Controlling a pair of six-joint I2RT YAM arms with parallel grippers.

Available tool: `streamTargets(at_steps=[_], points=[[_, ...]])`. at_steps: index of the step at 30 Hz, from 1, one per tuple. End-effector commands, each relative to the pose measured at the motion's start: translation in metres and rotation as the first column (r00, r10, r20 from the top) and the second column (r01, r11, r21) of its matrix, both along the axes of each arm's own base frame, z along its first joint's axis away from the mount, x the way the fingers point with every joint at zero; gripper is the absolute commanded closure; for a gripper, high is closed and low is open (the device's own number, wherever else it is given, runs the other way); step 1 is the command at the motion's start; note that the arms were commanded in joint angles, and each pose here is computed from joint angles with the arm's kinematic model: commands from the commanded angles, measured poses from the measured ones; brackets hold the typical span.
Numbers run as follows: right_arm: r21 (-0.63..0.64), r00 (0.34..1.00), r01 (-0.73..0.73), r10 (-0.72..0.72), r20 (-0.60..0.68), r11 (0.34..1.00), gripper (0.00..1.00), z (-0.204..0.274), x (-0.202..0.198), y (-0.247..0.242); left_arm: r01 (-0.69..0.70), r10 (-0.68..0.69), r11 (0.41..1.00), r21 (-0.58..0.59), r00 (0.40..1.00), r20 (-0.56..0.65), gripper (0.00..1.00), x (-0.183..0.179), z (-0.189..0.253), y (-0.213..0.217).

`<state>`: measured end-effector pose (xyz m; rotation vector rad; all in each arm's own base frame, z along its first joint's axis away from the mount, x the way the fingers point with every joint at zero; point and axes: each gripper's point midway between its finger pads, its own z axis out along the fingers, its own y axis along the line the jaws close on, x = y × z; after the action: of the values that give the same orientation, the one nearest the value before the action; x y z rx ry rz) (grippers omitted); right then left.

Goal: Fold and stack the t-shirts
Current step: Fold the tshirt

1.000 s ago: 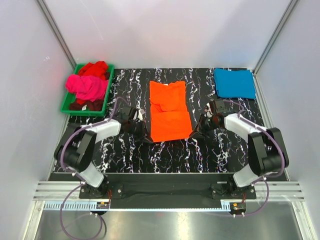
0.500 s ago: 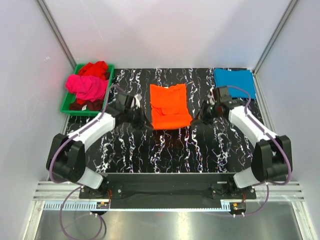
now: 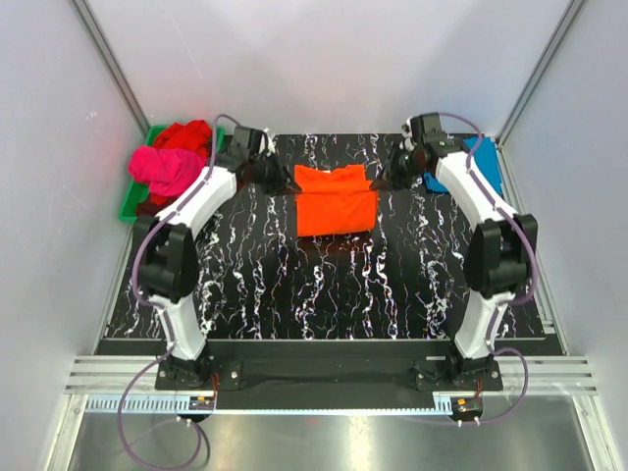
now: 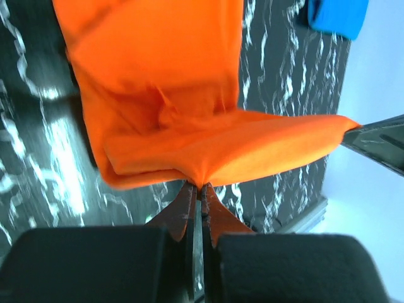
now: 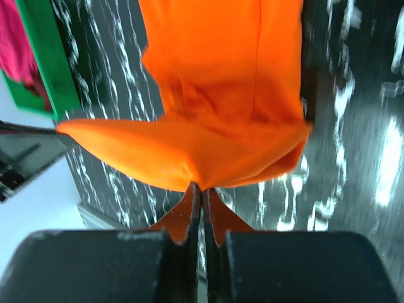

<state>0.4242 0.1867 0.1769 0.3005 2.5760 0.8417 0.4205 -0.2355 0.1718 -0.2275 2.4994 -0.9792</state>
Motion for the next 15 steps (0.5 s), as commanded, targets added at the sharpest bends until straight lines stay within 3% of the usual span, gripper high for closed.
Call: streamTargets(at_steps=[1,7,15], points=[[-0.021,0.998,0.008,-0.006,0.068,1.0,1.0,0.013,0.038,-0.007,-0.013,0.012,1.0,0.013,0.994,0.107,1.0,0.035,0.021,0.003],[0.031,0.994,-0.009,0.006,0.112,0.999,1.0,0.013,0.081,0.002,-0.074,0.075,0.997,-0.012,0.987,0.144,1.0,0.082,0.024,0.01],[0.116,0.979,-0.056,0.032,0.199,0.992,1.0,0.012,0.113,0.016,-0.094,0.096,0.995,-0.025,0.984,0.15,1.0,0.103,0.006,0.018]])
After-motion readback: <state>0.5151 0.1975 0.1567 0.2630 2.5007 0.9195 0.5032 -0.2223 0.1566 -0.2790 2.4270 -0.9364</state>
